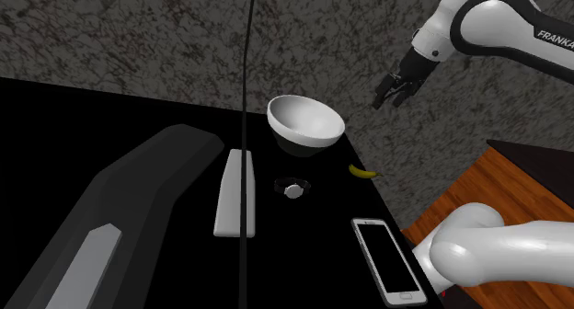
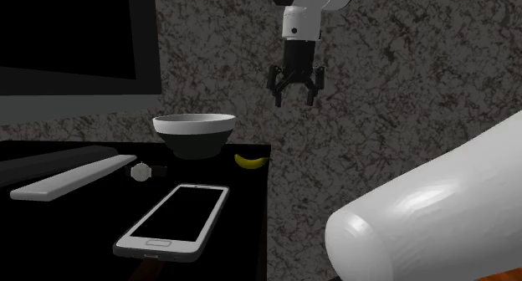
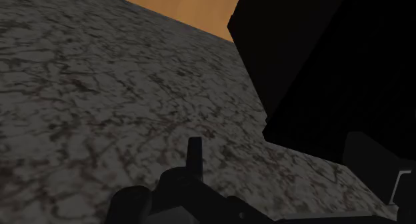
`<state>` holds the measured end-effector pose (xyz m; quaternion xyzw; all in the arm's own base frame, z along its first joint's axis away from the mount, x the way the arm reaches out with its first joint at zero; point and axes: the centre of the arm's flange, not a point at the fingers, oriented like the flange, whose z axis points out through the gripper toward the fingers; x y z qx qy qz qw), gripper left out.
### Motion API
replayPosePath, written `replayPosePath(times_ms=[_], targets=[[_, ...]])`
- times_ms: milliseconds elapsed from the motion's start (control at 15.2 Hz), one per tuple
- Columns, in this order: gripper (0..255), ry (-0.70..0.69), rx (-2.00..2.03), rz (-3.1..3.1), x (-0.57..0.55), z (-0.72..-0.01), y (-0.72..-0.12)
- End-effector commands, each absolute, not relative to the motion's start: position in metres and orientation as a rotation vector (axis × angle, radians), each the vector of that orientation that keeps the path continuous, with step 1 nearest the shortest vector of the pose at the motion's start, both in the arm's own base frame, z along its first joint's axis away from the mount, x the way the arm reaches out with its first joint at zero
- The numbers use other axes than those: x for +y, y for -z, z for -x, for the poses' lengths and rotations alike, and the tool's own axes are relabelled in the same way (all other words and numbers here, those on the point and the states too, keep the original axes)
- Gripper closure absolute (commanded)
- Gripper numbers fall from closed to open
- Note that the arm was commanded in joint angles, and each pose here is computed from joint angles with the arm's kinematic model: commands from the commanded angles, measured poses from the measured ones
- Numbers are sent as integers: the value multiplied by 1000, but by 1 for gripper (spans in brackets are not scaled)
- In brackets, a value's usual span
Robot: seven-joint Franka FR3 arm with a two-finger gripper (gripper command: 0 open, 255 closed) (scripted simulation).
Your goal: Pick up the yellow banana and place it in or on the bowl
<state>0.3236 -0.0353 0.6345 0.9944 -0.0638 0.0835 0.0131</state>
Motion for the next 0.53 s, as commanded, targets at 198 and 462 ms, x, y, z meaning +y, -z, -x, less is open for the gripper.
replayPosePath(times_ms=[198,462], targets=[[0,-257,45,-3107,-1,-315,-623],[0,-250,370,-3089,43,-296,-608]])
